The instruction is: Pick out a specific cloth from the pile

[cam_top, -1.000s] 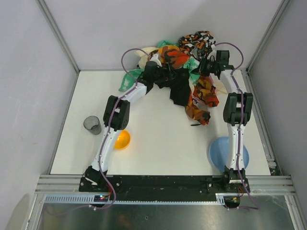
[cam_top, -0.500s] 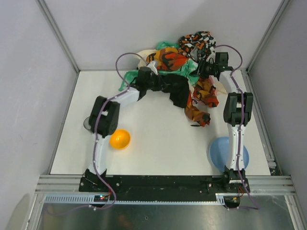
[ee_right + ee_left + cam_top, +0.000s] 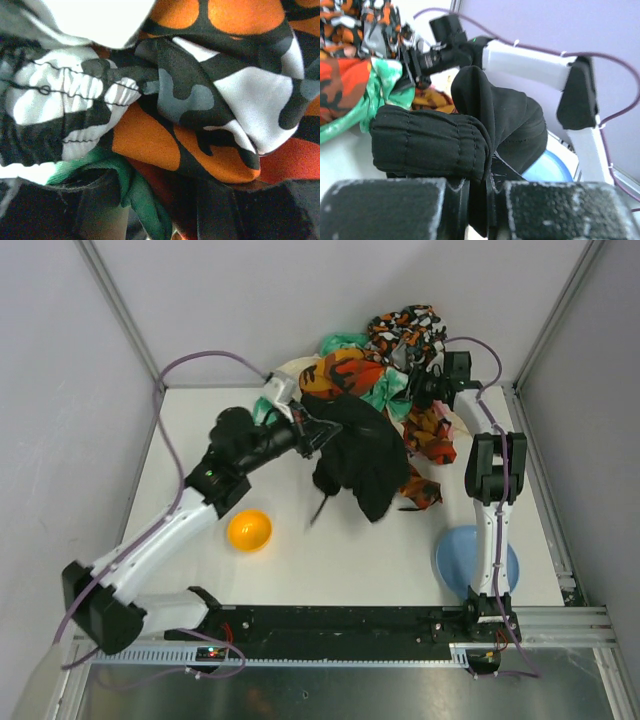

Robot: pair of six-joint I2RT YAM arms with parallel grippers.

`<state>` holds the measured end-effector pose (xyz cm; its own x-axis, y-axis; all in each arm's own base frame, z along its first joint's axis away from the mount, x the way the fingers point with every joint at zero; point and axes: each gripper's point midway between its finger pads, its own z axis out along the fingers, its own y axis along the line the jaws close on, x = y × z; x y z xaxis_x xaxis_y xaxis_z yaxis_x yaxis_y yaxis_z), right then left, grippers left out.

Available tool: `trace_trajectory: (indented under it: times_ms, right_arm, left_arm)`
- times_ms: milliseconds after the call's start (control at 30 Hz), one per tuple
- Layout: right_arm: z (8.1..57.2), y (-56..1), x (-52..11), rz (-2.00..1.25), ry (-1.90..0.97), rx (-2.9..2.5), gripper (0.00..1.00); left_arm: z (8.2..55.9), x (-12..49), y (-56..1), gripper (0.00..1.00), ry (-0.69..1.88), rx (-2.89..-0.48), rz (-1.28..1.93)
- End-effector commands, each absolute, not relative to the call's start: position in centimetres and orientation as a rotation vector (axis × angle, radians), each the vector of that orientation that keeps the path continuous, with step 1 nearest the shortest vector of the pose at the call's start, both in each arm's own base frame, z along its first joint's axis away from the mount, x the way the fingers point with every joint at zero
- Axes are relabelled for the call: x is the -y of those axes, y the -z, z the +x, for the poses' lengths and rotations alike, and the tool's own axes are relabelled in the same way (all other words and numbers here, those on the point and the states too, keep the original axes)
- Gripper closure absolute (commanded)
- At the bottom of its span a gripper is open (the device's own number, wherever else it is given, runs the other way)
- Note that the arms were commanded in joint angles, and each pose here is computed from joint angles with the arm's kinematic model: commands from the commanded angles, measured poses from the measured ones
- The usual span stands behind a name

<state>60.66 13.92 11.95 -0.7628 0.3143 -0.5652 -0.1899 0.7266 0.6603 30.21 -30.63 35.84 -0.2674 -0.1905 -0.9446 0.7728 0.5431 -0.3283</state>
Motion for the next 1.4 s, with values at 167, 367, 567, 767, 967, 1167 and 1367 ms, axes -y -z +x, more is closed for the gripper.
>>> trace_trajectory:
  times_ms: [167, 367, 567, 767, 967, 1167, 1367]
  right_arm:
    - [58.5, -15.0, -12.8, 0.057, -0.671, -2.249, 0.36]
    - [55.4, -18.9, -11.9, 0.007, -0.525, -2.202, 0.21]
    - [51.4, -23.8, -12.8, -0.070, -0.458, -2.107, 0.02]
    - [47.9, -27.8, -13.4, -0.061, -0.437, -2.042, 0.01]
    - [44.8, -30.8, -13.1, 0.004, -0.415, -1.962, 0.01]
    - [40.7, -32.8, -12.6, 0.063, -0.379, -1.897, 0.01]
    - [36.8, -31.2, -11.0, 0.225, -0.391, -1.860, 0.01]
  left_arm:
    - [26.7, 28.7, -40.9, 0.99, 1.031, -1.415, 0.486]
    - [26.7, 28.8, -37.5, 0.99, 1.073, -1.519, 0.419]
    - [26.8, 28.6, -33.2, 0.99, 1.077, -1.635, 0.343]
    - [27.1, 28.8, -26.6, 0.99, 1.065, -1.811, 0.273]
    - [25.1, 29.5, -16.4, 0.99, 1.024, -2.090, 0.188]
    - [23.1, 27.9, -7.3, 0.94, 0.864, -2.356, 0.095]
    - [23.6, 27.7, -6.2, 0.39, 0.731, -2.424, 0.138]
